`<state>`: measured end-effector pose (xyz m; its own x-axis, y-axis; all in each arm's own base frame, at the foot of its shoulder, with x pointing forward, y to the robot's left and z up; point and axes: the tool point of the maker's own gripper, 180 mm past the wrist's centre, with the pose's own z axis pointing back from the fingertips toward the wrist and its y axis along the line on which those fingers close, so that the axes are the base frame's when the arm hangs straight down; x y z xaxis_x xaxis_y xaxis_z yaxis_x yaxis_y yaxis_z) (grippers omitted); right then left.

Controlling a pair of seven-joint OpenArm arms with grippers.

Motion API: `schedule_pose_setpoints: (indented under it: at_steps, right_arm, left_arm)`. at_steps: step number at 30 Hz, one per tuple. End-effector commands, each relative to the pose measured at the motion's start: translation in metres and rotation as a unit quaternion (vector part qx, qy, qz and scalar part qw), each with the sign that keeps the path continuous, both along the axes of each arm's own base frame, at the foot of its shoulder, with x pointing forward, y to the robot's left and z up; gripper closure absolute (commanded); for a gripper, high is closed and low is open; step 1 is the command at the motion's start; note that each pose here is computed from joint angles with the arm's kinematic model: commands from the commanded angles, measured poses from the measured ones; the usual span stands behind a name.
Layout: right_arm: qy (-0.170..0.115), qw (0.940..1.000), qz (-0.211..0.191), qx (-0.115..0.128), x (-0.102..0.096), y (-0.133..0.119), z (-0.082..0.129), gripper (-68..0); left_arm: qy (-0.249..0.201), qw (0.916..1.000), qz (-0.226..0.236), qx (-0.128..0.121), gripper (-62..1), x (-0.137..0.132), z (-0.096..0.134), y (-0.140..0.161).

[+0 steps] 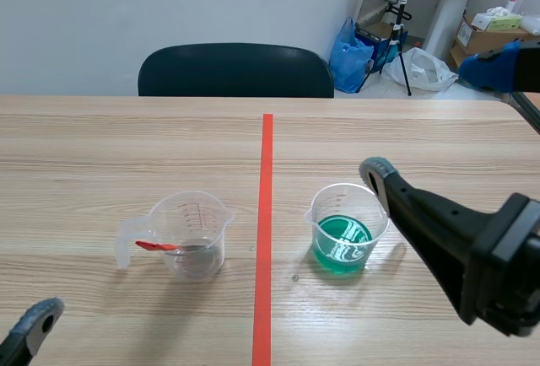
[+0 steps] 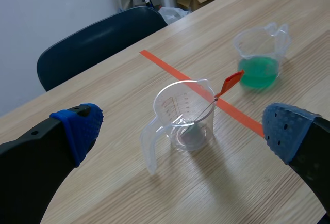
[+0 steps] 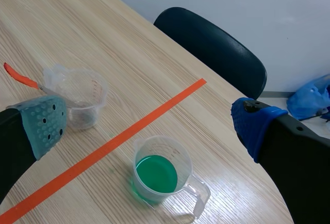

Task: Do the redox reaction experiment

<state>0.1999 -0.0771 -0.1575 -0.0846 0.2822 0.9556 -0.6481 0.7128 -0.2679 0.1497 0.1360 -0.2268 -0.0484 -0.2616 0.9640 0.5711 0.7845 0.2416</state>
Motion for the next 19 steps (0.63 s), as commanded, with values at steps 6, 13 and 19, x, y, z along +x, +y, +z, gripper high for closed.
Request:
schedule_pose_setpoints:
  at_steps: [6, 13, 19]
  right_arm:
    - [-0.012, 0.9999, 0.003, 0.007, 0.0012, 0.0014, 0.0064, -67.9]
    - [-0.012, 0.9999, 0.003, 0.007, 0.0012, 0.0014, 0.0064, -67.9]
    - [-0.012, 0.9999, 0.003, 0.007, 0.0012, 0.0014, 0.0064, -67.9]
  left_arm:
    - [-0.025, 0.9997, -0.001, 0.005, -62.3, 0.0052, 0.0103, 0.0017]
    - [-0.024, 0.9997, -0.001, 0.004, -62.3, 0.0046, 0.0101, 0.0015]
    - [-0.022, 0.9997, -0.004, 0.002, -62.3, 0.0037, 0.0096, -0.0002]
